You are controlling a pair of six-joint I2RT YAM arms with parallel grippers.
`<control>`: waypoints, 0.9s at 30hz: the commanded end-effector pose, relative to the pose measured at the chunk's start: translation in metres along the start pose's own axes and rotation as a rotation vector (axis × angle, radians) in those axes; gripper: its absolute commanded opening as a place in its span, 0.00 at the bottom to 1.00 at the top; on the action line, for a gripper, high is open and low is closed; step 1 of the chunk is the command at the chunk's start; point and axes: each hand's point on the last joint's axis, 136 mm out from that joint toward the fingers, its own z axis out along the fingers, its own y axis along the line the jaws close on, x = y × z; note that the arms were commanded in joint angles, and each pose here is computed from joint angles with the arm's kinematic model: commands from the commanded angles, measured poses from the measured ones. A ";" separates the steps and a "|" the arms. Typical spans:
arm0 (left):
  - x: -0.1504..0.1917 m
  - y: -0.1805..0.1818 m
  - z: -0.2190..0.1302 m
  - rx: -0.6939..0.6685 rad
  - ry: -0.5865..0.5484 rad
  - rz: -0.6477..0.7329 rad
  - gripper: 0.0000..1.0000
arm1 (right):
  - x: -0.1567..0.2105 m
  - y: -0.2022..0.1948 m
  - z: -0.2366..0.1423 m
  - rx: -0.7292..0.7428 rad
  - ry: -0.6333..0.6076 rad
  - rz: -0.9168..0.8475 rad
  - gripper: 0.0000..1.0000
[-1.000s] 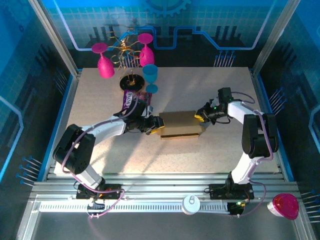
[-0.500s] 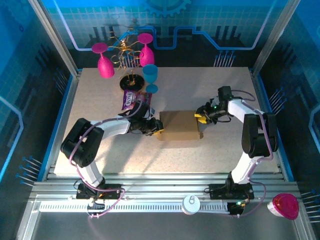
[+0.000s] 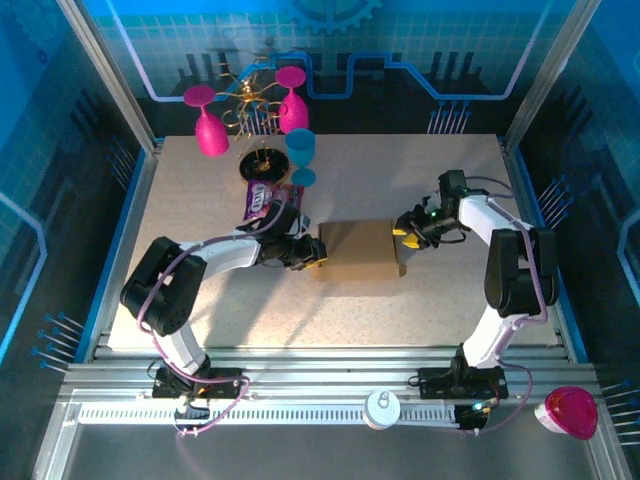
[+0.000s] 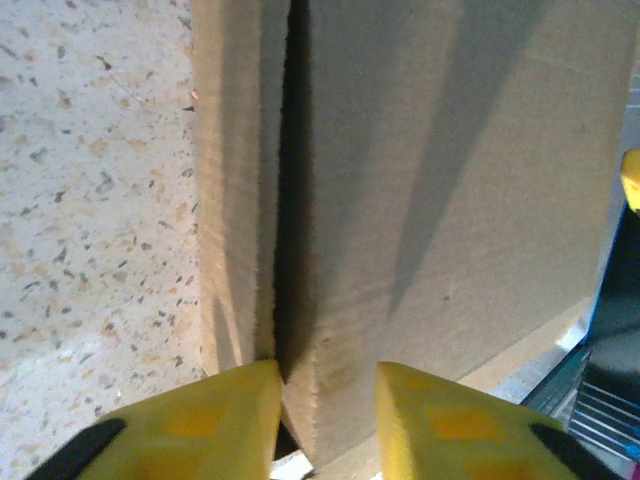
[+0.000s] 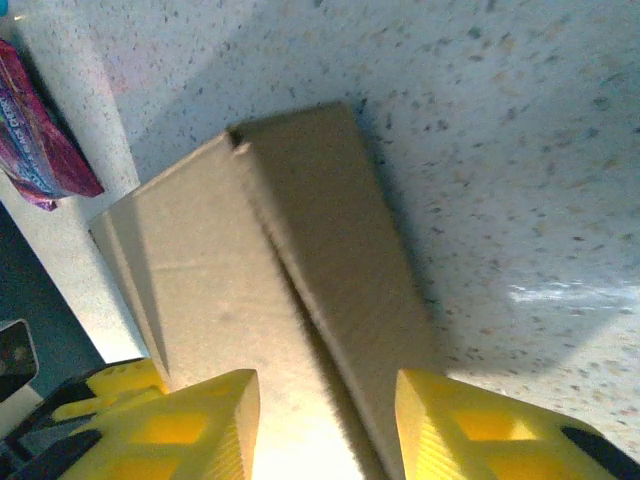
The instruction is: Fold the paper box
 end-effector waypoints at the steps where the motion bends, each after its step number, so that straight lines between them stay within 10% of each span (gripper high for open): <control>1: -0.004 -0.015 -0.020 -0.019 -0.025 0.039 0.36 | -0.001 -0.004 -0.015 0.017 -0.020 -0.041 0.43; 8: -0.021 -0.052 -0.043 0.034 -0.062 0.039 0.36 | -0.003 -0.009 -0.012 0.035 -0.018 -0.044 0.43; 27: -0.016 0.013 0.009 -0.076 0.065 0.075 0.44 | 0.011 -0.011 0.016 -0.089 0.106 -0.093 0.56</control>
